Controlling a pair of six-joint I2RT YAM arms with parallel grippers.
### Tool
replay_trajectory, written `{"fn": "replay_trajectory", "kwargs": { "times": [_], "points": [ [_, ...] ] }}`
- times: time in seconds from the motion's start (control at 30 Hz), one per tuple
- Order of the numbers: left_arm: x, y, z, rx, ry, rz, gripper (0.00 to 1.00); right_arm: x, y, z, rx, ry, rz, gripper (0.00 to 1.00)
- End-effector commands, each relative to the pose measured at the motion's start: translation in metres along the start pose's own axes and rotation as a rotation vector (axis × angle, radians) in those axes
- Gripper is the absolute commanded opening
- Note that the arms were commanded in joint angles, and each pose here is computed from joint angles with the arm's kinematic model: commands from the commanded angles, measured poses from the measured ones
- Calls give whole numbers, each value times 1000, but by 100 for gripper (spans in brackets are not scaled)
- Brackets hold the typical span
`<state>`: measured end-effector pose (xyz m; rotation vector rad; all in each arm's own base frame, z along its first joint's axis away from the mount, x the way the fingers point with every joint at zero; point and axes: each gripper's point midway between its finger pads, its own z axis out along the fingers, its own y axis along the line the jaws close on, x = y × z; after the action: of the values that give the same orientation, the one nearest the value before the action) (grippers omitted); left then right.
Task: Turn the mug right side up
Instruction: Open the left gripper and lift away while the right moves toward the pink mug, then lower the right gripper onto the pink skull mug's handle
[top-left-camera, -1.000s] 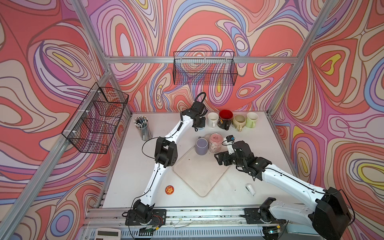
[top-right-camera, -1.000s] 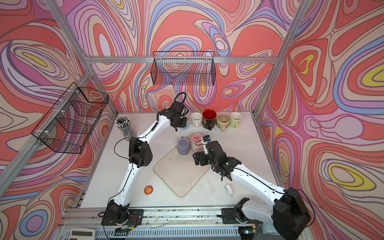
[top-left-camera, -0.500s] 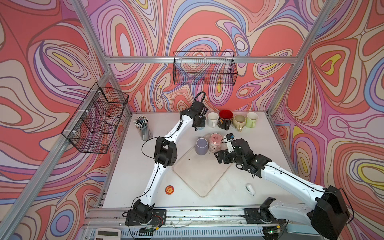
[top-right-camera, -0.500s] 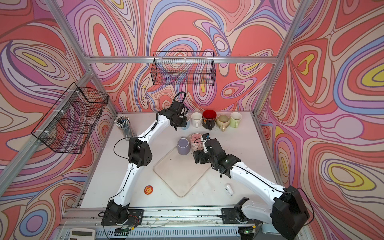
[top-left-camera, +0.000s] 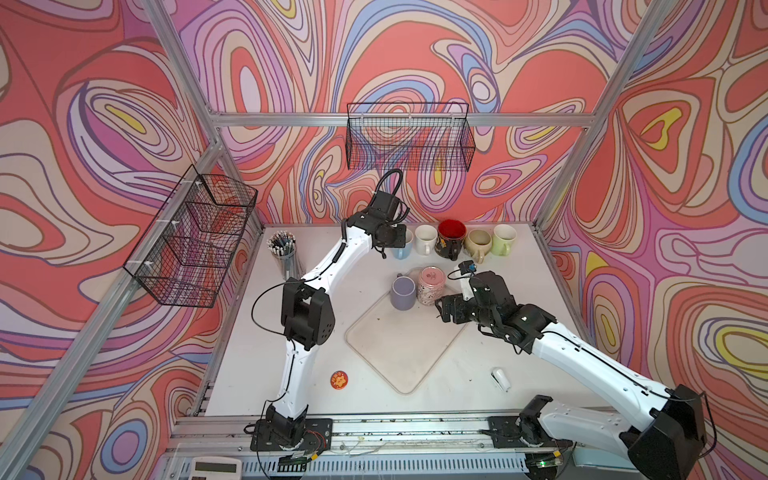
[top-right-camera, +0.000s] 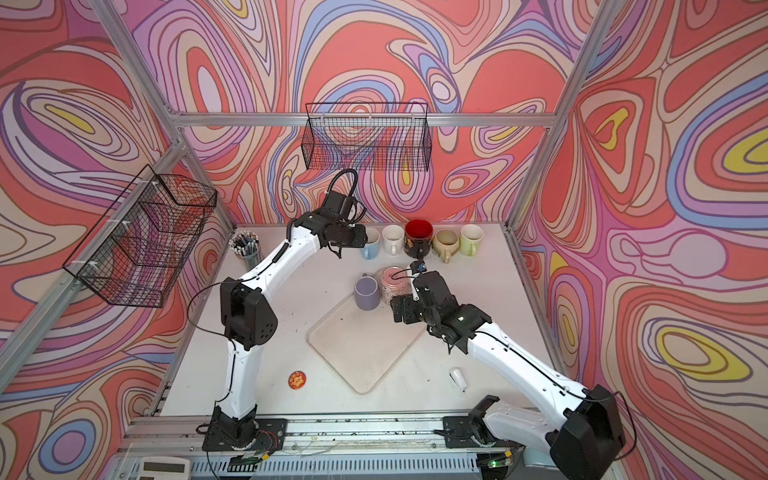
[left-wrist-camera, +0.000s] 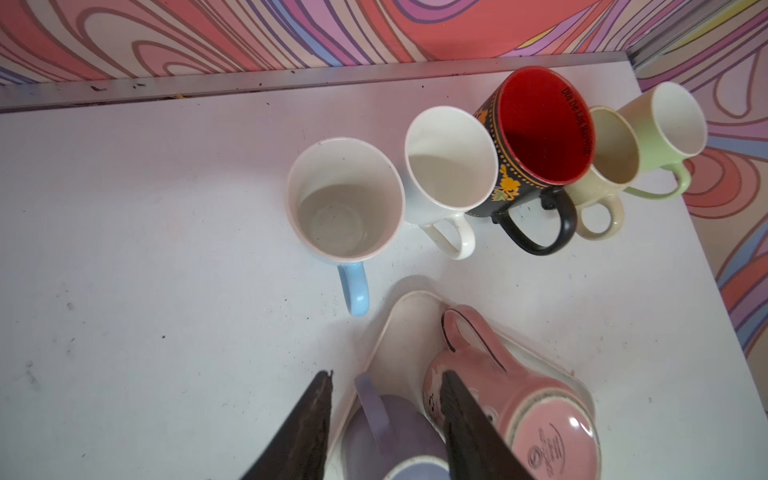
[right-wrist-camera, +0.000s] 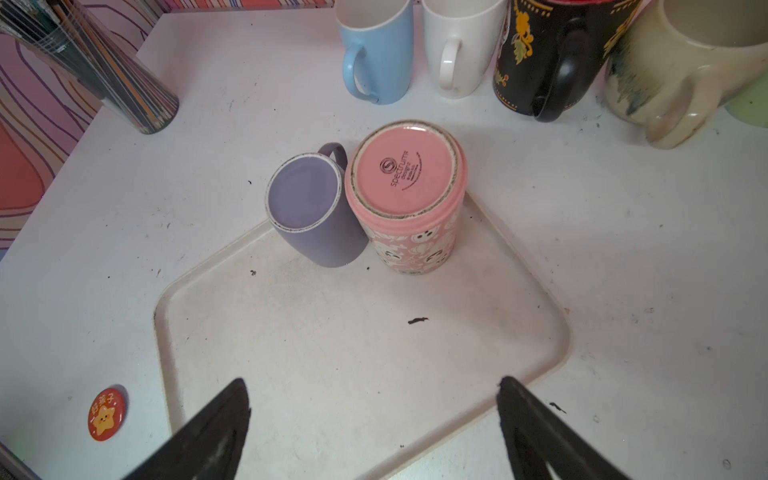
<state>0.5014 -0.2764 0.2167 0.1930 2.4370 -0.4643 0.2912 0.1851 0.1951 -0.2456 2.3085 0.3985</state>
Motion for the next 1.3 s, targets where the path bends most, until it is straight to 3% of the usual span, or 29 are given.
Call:
{"fn": "replay_trajectory", "kwargs": {
  "times": [0.0, 0.43, 0.67, 0.83, 1.27],
  "points": [
    [-7, -5, -35, 26, -68, 7, 47, -4, -11, -7, 81, 39, -16, 95],
    [64, 18, -125, 24, -117, -26, 48, -29, -7, 4, 167, 168, -26, 91],
    [109, 28, -156, 45, -103, -54, 48, -55, -7, 42, 255, 253, -101, 94],
    [131, 39, -182, 17, -111, -15, 50, -70, -17, 78, 276, 300, -78, 96],
    [154, 53, -185, -25, -89, 38, 53, -83, -48, 154, 320, 393, -42, 92]
  ]
}}
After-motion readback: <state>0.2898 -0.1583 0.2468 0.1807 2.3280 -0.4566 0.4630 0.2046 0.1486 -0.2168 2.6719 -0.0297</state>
